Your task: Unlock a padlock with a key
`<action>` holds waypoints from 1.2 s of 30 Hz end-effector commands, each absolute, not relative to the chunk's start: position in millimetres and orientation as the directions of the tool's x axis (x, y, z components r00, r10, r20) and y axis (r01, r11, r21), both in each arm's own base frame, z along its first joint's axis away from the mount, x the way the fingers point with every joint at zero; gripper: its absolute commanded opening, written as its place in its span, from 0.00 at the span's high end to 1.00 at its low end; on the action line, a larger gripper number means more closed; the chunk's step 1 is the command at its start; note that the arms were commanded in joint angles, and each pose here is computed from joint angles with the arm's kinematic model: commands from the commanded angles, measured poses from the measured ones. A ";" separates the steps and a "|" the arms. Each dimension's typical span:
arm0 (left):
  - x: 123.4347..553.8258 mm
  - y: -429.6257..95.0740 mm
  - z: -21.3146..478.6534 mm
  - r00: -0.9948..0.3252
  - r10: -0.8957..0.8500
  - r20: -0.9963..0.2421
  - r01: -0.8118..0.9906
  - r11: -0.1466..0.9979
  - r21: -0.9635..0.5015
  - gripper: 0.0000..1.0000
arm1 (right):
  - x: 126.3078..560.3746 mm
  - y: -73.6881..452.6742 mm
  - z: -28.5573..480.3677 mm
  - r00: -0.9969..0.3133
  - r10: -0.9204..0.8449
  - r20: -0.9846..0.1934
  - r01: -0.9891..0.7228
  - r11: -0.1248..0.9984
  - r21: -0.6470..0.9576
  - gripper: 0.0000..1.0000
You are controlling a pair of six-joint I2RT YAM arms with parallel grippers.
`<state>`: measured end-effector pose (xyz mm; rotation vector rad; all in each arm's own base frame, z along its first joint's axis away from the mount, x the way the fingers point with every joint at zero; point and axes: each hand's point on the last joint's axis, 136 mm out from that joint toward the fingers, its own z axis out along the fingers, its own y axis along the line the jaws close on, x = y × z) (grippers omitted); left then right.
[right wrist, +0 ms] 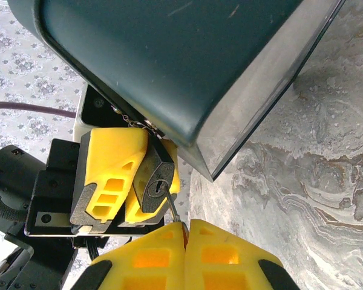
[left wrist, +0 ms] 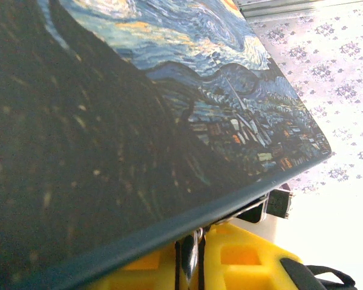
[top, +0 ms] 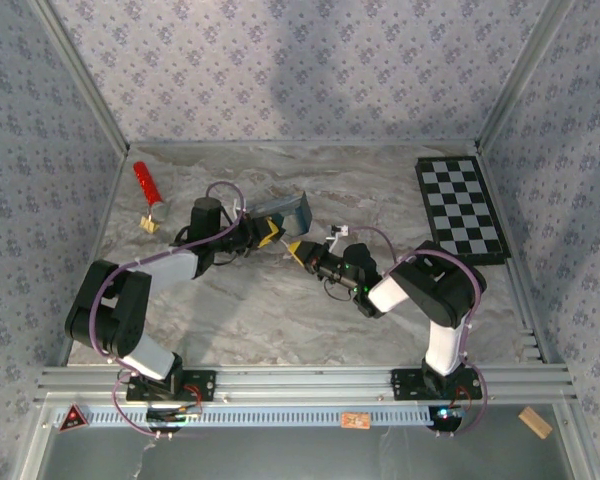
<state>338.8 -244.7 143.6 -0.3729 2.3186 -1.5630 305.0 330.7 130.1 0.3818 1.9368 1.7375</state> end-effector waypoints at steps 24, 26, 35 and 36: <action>339.2 -257.4 189.9 -0.903 -0.341 -0.262 0.158 0.304 -0.940 1.00 | 304.6 335.6 154.9 -0.826 0.523 -0.212 -0.189 0.098 0.977 1.00; 337.9 -258.5 191.7 -0.903 -0.339 -0.264 0.162 0.301 -0.940 1.00 | 305.8 333.9 153.2 -0.823 0.527 -0.211 -0.185 0.102 0.977 1.00; 331.0 -264.8 197.6 -0.909 -0.318 -0.270 0.175 0.296 -0.939 1.00 | 307.6 332.0 154.0 -0.819 0.534 -0.209 -0.184 0.101 0.978 1.00; 330.5 -265.0 197.9 -0.909 -0.317 -0.269 0.175 0.295 -0.939 1.00 | 307.6 331.7 154.6 -0.818 0.536 -0.208 -0.183 0.099 0.978 1.00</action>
